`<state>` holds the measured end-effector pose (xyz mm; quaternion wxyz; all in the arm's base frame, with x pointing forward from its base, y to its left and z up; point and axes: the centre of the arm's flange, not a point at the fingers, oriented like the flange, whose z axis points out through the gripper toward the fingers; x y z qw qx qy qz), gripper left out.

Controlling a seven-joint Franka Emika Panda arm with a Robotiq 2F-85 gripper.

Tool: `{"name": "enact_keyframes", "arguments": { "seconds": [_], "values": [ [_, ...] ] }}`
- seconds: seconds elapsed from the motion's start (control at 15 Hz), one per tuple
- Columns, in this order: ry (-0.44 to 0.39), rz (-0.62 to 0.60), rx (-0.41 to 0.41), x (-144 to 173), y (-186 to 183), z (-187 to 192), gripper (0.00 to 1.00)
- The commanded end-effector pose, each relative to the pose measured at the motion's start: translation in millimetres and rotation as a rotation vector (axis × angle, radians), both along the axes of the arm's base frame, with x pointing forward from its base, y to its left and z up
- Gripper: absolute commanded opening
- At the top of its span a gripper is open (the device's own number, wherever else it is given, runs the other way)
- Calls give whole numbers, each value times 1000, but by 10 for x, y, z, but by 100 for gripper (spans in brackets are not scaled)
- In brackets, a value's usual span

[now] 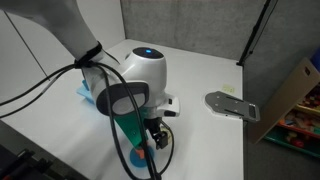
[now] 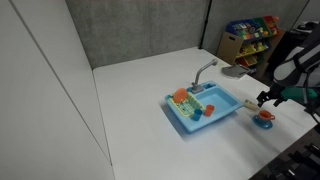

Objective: Put the orange mug on the right corner of the sink

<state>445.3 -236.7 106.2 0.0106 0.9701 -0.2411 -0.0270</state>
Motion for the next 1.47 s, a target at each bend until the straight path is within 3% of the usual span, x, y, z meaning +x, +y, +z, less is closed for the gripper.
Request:
{"name": "enact_keyframes", "arguments": {
  "seconds": [0.0,0.8,1.4],
  "values": [
    [0,-5,-21,-25,-32,23,100],
    [75,33,-44,-409,-138,71,100],
    [65,108,-26,-380,-85,-41,100]
  ]
}}
